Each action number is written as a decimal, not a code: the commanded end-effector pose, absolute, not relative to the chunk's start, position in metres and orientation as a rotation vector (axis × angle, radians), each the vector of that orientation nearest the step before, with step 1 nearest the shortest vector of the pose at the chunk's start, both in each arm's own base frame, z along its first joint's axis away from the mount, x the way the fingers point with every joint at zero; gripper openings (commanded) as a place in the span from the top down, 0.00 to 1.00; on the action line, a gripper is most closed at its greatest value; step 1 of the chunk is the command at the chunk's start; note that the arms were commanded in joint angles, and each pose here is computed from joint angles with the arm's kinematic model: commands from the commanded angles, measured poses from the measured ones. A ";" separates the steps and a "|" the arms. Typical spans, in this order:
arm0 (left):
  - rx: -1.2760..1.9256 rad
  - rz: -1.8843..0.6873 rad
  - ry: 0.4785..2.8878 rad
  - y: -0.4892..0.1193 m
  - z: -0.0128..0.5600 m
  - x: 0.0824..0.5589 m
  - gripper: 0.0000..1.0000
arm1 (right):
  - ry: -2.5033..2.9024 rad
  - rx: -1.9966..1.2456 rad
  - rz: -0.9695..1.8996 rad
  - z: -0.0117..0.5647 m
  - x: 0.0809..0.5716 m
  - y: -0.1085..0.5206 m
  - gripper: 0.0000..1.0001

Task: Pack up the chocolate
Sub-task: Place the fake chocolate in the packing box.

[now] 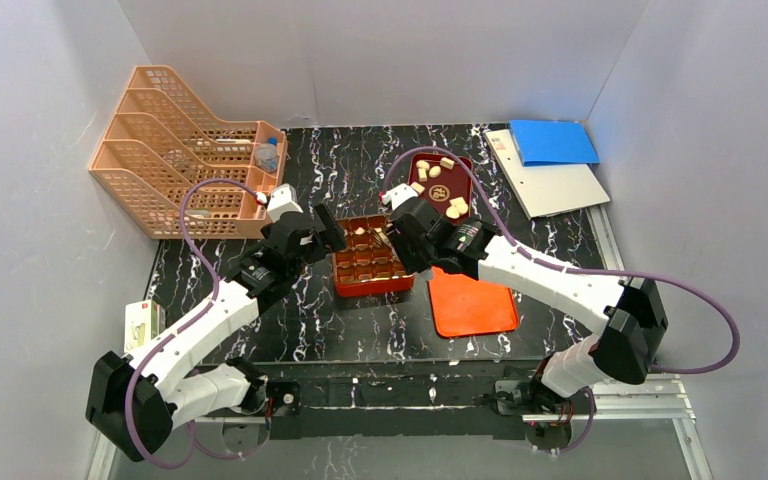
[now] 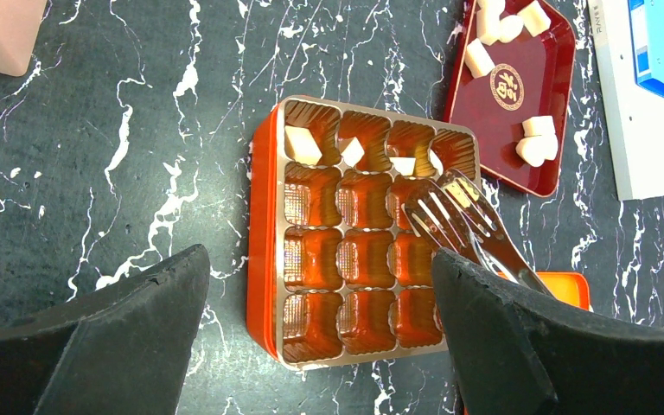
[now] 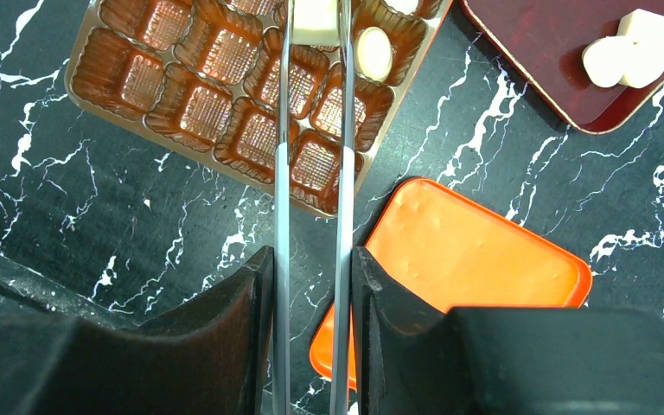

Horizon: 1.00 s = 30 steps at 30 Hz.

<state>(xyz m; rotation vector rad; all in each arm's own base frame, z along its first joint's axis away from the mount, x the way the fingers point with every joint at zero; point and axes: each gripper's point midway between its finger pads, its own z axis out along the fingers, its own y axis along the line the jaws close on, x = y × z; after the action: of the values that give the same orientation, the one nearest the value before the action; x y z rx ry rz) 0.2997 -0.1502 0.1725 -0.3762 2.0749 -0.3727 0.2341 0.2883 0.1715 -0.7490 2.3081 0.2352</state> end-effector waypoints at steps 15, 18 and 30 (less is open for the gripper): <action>-0.377 -0.373 2.058 -0.149 0.183 0.302 0.03 | 2.214 -0.693 0.292 0.201 0.248 0.305 0.58; -0.377 -0.372 2.059 -0.149 0.182 0.302 0.03 | 2.209 -0.695 0.294 0.202 0.248 0.306 0.58; -0.380 -0.368 2.061 -0.148 0.181 0.301 0.03 | 2.188 -0.684 0.294 0.209 0.251 0.305 0.61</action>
<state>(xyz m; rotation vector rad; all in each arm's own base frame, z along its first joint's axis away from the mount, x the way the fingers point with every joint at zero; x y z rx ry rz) 0.2997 -0.1501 0.1723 -0.3761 2.0756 -0.3722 0.2363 0.2911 0.1741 -0.7487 2.2963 0.2411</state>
